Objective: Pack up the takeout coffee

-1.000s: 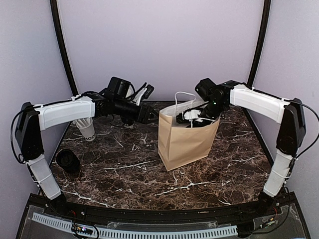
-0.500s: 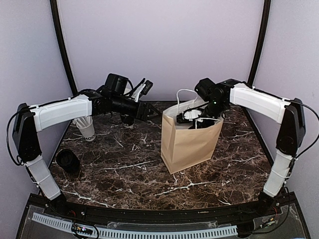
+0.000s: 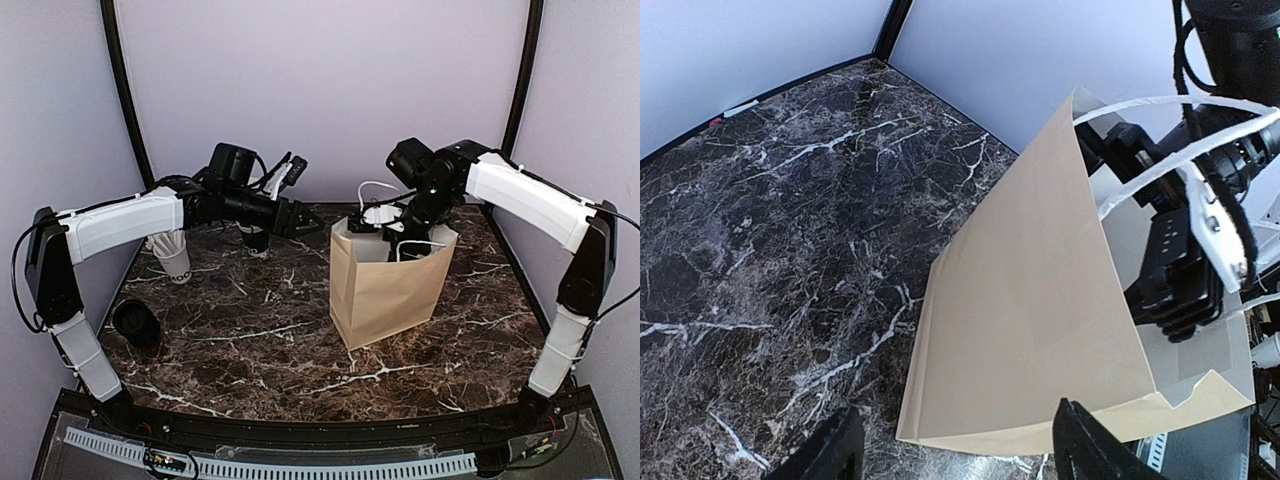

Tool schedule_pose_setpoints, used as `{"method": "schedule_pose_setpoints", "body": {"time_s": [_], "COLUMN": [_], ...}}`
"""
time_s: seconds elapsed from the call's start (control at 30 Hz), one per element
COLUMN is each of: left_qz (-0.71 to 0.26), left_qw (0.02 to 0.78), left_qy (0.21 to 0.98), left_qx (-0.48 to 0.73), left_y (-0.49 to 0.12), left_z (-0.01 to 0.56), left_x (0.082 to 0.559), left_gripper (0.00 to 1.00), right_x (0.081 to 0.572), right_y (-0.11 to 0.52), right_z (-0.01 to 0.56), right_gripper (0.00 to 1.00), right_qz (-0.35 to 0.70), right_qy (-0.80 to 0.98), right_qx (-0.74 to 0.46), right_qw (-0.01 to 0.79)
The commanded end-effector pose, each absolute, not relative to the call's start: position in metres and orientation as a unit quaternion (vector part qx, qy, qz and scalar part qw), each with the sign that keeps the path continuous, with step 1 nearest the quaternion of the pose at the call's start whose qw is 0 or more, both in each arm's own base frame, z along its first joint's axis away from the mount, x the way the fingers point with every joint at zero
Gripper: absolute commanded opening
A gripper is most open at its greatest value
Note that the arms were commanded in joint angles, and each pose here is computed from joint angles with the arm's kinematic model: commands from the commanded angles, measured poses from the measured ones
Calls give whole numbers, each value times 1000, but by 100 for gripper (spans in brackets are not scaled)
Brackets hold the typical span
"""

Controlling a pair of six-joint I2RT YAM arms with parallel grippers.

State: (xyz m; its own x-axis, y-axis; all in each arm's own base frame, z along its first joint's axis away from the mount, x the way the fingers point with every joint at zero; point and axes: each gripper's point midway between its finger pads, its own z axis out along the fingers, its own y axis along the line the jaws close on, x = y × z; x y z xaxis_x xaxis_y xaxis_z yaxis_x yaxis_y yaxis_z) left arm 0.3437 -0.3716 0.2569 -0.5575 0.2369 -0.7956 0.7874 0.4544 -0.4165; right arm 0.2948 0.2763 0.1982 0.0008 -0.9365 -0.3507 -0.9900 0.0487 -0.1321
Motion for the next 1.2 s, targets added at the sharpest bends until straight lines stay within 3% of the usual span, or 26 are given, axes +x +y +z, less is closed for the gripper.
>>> {"method": "schedule_pose_setpoints", "body": {"time_s": [0.0,0.5,0.77,0.97,1.17], "left_qz": [-418,-401,-418,-391,-359], "left_qw": [358,377,366,353,346], "left_qy": [761,758,734,740,754], "left_qx": [342,349,390,419,428], "left_y": [-373,-369,-403,-433,-445], "left_z": [288,310,323,315,300], "left_x": [338,341,322,313,318], "left_gripper": [68,68,67,66,59], "right_x": [286,275,265,295,306], "right_y": [280,271,265,246,239], "right_z": [238,312,356,380,367], "right_gripper": [99,99,98,82,79], "right_qz": [80,73,72,37,34], "right_qy": [704,680,655,674,683], "right_qx": [-673,-666,-660,-608,-602], "right_qw": [213,298,360,418,413]}}
